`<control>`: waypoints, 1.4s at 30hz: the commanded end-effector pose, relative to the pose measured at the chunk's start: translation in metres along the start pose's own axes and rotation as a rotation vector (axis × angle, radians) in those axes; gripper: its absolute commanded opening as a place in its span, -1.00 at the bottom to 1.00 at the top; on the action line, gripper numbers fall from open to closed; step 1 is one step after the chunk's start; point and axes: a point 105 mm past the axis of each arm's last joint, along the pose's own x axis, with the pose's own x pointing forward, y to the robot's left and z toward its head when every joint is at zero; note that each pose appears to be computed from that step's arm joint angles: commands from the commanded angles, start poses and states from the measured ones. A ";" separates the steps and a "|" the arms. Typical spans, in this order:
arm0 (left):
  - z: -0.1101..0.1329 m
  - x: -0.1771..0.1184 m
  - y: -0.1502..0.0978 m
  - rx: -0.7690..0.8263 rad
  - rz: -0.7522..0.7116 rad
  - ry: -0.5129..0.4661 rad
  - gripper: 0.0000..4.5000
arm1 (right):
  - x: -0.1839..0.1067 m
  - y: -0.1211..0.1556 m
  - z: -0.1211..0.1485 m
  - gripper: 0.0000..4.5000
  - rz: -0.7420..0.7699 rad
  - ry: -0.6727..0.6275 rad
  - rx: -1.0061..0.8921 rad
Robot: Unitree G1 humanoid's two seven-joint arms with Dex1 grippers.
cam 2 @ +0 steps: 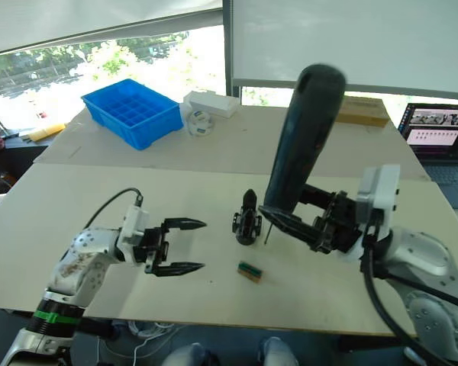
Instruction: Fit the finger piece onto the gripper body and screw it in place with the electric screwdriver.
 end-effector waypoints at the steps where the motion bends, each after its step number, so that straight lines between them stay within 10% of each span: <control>1: 0.027 0.001 0.008 0.059 0.022 -0.051 0.99 | -0.003 0.000 0.028 -0.15 -0.003 -0.052 -0.077; 11: 0.042 0.007 0.021 0.108 0.081 -0.108 0.99 | 0.003 -0.009 0.042 -0.15 -0.015 -0.088 -0.095; 42: -0.071 0.072 0.026 -0.039 0.361 0.176 0.99 | 0.042 -0.004 0.061 -0.15 0.197 -0.187 -0.060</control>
